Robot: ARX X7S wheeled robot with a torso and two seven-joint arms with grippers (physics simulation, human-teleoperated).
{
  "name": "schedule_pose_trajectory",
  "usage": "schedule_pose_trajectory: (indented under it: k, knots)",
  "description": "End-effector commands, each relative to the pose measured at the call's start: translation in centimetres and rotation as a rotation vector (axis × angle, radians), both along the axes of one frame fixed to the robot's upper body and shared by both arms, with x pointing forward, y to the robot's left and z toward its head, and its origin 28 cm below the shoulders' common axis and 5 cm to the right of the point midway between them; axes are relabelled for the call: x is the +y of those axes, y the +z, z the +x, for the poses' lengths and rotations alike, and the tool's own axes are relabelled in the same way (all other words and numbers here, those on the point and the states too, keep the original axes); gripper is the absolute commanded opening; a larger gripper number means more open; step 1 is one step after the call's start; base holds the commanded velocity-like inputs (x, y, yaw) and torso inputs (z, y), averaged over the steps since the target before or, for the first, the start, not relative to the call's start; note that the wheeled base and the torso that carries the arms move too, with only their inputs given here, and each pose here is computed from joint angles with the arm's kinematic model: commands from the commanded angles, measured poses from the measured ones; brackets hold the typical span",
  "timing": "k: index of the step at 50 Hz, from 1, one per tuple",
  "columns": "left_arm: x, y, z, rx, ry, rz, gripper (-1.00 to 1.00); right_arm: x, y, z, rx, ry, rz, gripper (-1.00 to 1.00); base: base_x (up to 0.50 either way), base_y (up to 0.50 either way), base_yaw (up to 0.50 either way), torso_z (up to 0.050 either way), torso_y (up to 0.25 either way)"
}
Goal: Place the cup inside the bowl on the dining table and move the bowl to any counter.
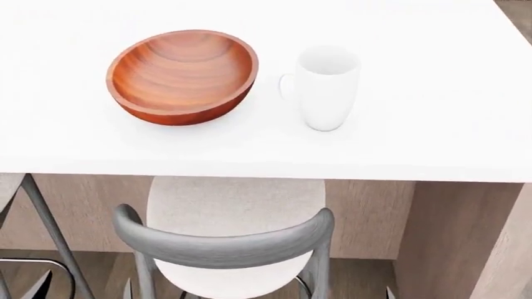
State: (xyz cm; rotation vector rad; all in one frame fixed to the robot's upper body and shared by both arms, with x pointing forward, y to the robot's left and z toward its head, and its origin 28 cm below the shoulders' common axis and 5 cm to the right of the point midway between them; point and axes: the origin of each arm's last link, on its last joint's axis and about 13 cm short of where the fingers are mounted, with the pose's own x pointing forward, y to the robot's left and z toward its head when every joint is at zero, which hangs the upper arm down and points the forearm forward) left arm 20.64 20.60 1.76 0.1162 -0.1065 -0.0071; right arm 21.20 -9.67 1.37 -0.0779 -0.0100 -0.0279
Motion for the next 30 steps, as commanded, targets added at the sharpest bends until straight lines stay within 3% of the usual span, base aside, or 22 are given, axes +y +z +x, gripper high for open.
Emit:
schedule_pose_trajectory:
  k: [1, 11, 14, 20, 21, 22, 30]
  knots:
    - [0.0, 0.0, 0.0, -0.001, -0.004, 0.002, 1.0, 0.0, 0.0, 0.0, -0.001, 0.001, 0.0, 1.0, 0.0, 0.0, 0.0, 0.05, 0.0]
    - [-0.1, 0.1, 0.0, -0.007, -0.002, -0.003, 1.0, 0.0, 0.0, 0.0, -0.001, 0.0, 0.001, 1.0, 0.0, 0.0, 0.0, 0.05, 0.0]
    - [0.0, 0.1, 0.0, 0.016, 0.005, -0.046, 1.0, 0.0, 0.0, 0.0, -0.001, 0.001, 0.001, 1.0, 0.0, 0.0, 0.0, 0.0, 0.0]
    - [-0.1, -0.1, -0.1, 0.039, 0.0, -0.01, 1.0, 0.0, 0.0, 0.0, 0.0, 0.002, 0.002, 1.0, 0.0, 0.0, 0.0, 0.0, 0.0]
    - [6.0, -0.5, -3.4, 0.078, 0.068, -0.099, 1.0, 3.3, -2.2, -7.8, 0.09, -0.256, 0.015, 1.0, 0.0, 0.0, 0.0, 0.0, 0.0]
    - [-0.1, -0.2, 0.0, 0.046, -0.005, -0.012, 1.0, 0.0, 0.0, 0.0, 0.001, 0.002, 0.0, 1.0, 0.0, 0.0, 0.0, 0.0, 0.0]
    - [-0.3, -0.1, 0.0, 0.044, -0.004, -0.014, 1.0, 0.0, -0.1, 0.0, 0.001, 0.003, 0.002, 1.0, 0.0, 0.0, 0.0, 0.0, 0.0]
